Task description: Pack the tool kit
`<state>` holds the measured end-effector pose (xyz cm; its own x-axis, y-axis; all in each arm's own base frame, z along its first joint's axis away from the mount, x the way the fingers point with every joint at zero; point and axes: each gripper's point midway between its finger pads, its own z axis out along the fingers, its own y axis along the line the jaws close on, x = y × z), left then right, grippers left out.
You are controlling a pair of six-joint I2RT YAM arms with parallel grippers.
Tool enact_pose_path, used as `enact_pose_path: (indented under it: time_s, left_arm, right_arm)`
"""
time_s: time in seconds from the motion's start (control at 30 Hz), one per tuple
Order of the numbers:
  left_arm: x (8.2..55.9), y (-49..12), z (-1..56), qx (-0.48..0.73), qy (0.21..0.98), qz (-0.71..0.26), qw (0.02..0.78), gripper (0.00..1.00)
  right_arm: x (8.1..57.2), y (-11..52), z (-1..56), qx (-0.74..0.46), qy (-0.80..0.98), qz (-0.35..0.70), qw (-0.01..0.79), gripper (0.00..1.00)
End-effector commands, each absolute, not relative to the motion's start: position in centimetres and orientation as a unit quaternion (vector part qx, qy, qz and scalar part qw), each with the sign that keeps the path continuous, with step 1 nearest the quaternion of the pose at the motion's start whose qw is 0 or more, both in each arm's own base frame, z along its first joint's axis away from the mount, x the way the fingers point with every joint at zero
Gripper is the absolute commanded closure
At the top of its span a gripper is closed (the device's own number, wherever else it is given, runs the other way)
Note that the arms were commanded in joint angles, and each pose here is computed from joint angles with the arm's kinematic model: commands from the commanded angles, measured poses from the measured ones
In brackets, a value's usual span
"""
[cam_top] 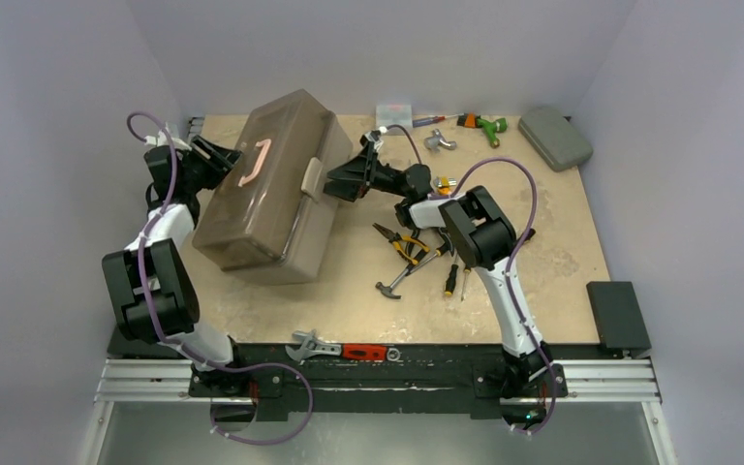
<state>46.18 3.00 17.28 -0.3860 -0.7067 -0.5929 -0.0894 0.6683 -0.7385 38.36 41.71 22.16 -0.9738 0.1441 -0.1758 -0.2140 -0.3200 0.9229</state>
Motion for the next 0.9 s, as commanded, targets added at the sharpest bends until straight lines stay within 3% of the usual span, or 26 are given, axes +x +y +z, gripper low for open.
enact_pose_path:
  time_s: [0.0, 0.43, 0.73, 0.87]
  left_arm:
    - [37.7, -5.0, 6.8, -0.243, 0.883, -0.315, 0.250, 0.45]
    - [37.7, -5.9, 7.7, -0.236, 0.889, -0.299, 0.256, 0.45]
    - [37.6, -6.0, 7.6, -0.235, 0.891, -0.294, 0.255, 0.45]
    - [37.6, -6.1, 7.7, -0.233, 0.891, -0.294, 0.255, 0.45]
  right_arm:
    - [36.8, 42.4, 26.0, -0.081, 0.523, 0.836, 0.144, 0.27]
    - [37.1, 42.1, 28.6, -0.086, 0.481, 0.858, 0.160, 0.28]
    - [37.1, 42.1, 30.1, -0.092, 0.481, 0.855, 0.171, 0.38]
    - [37.9, 42.5, 28.9, -0.073, 0.503, 0.844, 0.170, 0.37]
